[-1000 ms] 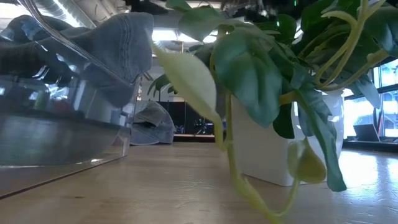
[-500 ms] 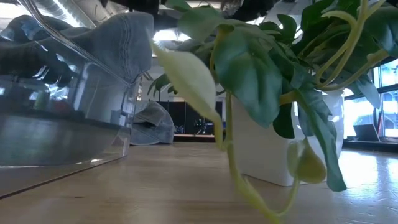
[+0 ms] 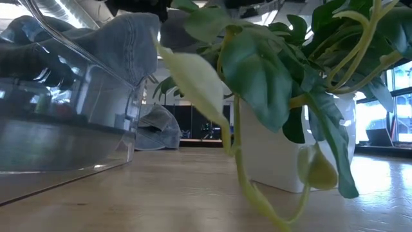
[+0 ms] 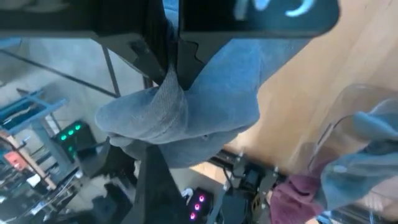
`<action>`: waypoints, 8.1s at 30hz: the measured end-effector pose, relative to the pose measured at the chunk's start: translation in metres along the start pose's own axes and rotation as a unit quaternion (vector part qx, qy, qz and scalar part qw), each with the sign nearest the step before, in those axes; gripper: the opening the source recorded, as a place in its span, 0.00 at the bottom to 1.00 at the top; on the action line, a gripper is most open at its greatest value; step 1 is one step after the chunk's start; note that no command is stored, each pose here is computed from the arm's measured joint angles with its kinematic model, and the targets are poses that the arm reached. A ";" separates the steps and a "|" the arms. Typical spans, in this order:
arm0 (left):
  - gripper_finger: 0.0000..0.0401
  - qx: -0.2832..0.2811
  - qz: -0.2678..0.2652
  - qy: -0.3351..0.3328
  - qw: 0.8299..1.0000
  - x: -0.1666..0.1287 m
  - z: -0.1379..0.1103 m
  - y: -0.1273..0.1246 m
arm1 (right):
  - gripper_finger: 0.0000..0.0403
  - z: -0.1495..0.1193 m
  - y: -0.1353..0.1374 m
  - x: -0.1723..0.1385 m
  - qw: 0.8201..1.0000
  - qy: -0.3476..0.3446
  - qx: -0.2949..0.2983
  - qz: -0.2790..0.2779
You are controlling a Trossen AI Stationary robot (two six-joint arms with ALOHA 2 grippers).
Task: Pick & Place hat
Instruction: Put the gray cap into the right transparent bin
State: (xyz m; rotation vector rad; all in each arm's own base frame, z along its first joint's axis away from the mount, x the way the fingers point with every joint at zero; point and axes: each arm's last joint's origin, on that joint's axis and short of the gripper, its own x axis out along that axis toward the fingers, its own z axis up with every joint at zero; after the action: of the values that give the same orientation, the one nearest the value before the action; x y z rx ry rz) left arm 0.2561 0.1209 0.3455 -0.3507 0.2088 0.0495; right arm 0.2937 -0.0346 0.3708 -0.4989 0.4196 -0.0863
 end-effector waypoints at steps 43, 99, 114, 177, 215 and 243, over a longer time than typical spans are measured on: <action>0.02 -0.018 -0.110 -0.047 0.993 -0.002 0.014 -0.016 | 0.18 0.008 -0.004 -0.001 0.999 -0.048 -0.011 -0.012; 0.02 -0.097 -0.025 0.089 0.991 -0.090 -0.081 -0.282 | 0.40 -0.043 -0.066 -0.012 0.971 0.044 0.218 -0.081; 0.02 -0.022 0.035 0.130 0.991 -0.063 -0.138 -0.308 | 0.40 -0.038 -0.036 -0.011 0.961 0.090 0.260 -0.021; 0.42 0.110 0.183 0.260 0.942 -0.064 -0.180 -0.280 | 0.40 -0.025 -0.016 -0.010 0.952 0.078 0.295 0.010; 0.42 -0.018 0.153 0.269 0.951 -0.066 -0.023 -0.081 | 0.40 -0.029 -0.030 -0.010 0.938 0.063 0.339 -0.019; 0.41 -0.111 0.398 0.326 0.850 0.022 -0.059 0.108 | 0.40 -0.057 -0.071 -0.016 0.961 0.092 0.248 -0.085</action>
State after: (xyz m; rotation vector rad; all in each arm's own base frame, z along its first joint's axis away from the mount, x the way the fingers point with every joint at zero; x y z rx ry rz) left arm 0.2566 0.2016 0.2504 -0.4850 1.0279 0.7931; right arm 0.2568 -0.1190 0.3655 -0.0292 0.5159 -0.3963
